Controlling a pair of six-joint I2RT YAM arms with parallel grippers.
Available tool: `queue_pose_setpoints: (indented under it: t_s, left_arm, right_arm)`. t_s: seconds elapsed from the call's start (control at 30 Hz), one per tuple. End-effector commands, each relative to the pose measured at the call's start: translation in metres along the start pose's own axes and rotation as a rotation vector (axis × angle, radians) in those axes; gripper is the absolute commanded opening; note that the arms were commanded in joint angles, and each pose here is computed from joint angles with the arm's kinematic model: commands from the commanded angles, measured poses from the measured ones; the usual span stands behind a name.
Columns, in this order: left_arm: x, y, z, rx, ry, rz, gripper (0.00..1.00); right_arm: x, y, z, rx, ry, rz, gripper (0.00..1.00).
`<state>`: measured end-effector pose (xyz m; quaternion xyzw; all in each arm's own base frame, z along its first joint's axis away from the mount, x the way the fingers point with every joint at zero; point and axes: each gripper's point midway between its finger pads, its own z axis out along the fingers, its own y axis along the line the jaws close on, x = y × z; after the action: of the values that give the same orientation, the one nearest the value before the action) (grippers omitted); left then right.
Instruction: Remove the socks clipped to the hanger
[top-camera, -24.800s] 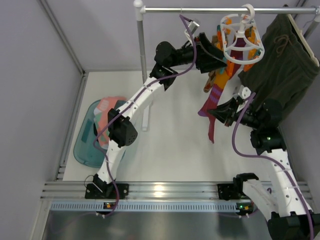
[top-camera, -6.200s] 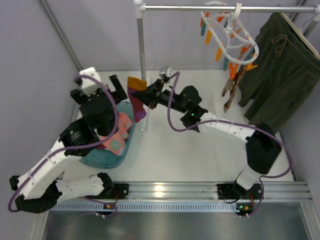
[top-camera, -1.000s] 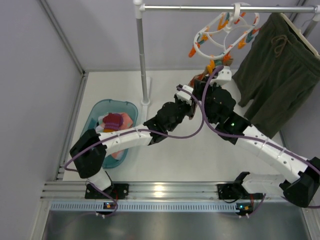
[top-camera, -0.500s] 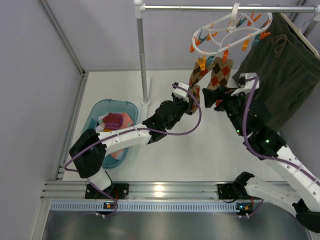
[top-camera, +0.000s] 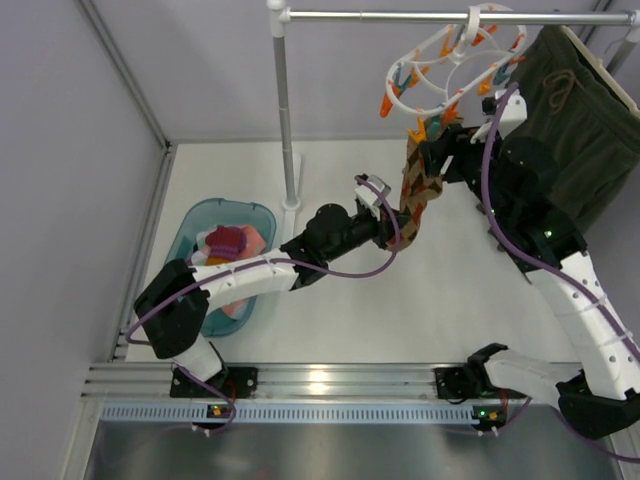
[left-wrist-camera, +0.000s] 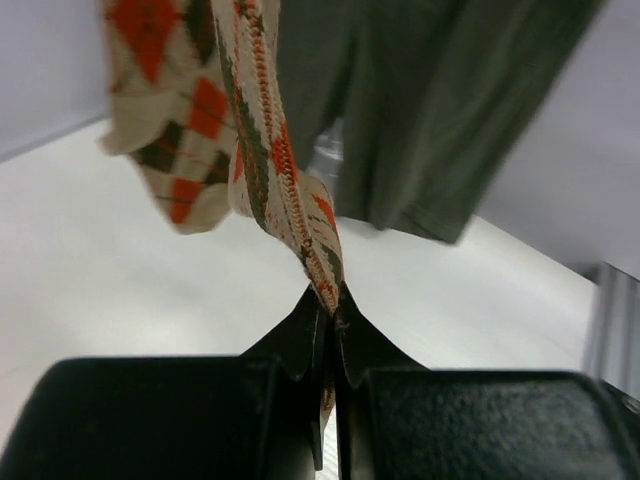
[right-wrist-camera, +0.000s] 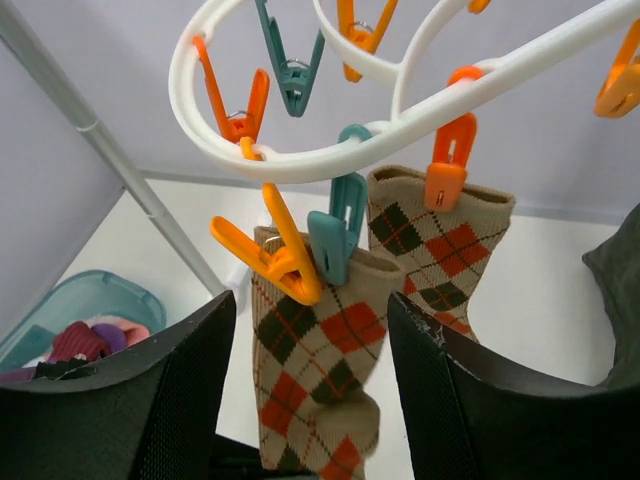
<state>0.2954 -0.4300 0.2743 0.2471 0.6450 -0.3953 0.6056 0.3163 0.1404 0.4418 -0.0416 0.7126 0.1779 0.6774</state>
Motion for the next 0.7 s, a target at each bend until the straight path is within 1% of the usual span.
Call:
queue_pose_setpoints:
  t_s: [0.0, 0.03, 0.1, 0.13, 0.2, 0.23, 0.3, 0.33, 0.37, 0.4, 0.43, 0.5, 0.53, 0.57, 0.6, 0.67]
  left_arm:
    - [-0.008, -0.042, -0.006, 0.272, 0.009, -0.057, 0.0]
    - [0.0, -0.04, -0.003, 0.285, 0.029, -0.069, 0.0]
    - [0.002, -0.047, -0.002, 0.335, 0.049, -0.093, 0.0]
    - [0.006, -0.048, -0.002, 0.371, 0.073, -0.134, 0.0]
    - [-0.001, -0.039, 0.002, 0.346, 0.066, -0.178, 0.0]
    - [-0.004, -0.025, 0.005, 0.282, 0.054, -0.228, 0.0]
    - [-0.008, -0.01, 0.003, 0.215, 0.039, -0.275, 0.0]
    - [-0.011, 0.0, 0.001, 0.18, 0.029, -0.305, 0.0]
    - [-0.01, 0.009, -0.001, 0.143, 0.023, -0.317, 0.0]
    - [-0.015, 0.011, -0.004, 0.128, 0.01, -0.324, 0.0]
    - [-0.017, 0.016, -0.005, 0.115, 0.003, -0.335, 0.0]
    - [-0.017, 0.015, -0.009, 0.126, 0.009, -0.347, 0.0]
    - [-0.019, 0.016, -0.01, 0.131, 0.009, -0.364, 0.0]
    - [-0.019, 0.016, -0.011, 0.137, 0.013, -0.373, 0.0]
    - [-0.02, 0.017, -0.013, 0.148, 0.019, -0.394, 0.0]
    - [-0.022, 0.019, -0.015, 0.153, 0.021, -0.408, 0.0]
  right_arm:
    - [0.0, 0.007, 0.002, -0.045, 0.032, -0.039, 0.59]
    - [0.002, 0.004, 0.004, -0.033, 0.03, -0.047, 0.58]
    - [-0.004, -0.006, 0.002, 0.018, -0.017, -0.065, 0.56]
    - [-0.004, -0.01, 0.003, 0.028, -0.039, -0.074, 0.56]
    - [-0.008, -0.015, -0.001, -0.004, -0.048, -0.129, 0.55]
    - [-0.007, -0.01, -0.003, -0.055, -0.029, -0.144, 0.55]
    - [-0.003, -0.015, -0.004, -0.097, 0.009, -0.188, 0.57]
    - [-0.002, -0.005, -0.008, -0.172, 0.029, -0.188, 0.58]
    - [-0.003, -0.012, -0.006, -0.185, 0.031, -0.23, 0.59]
    - [-0.003, -0.013, -0.006, -0.208, 0.033, -0.229, 0.59]
    - [-0.004, -0.003, -0.008, -0.293, 0.034, -0.226, 0.59]
    - [-0.01, -0.01, -0.003, -0.334, 0.019, -0.227, 0.59]
    - [-0.015, -0.002, -0.005, -0.401, 0.01, -0.235, 0.59]
    - [-0.013, -0.007, 0.002, -0.414, 0.019, -0.248, 0.59]
    - [-0.021, -0.002, 0.003, -0.454, -0.003, -0.263, 0.6]
    - [-0.022, -0.001, 0.013, -0.485, -0.005, -0.255, 0.62]
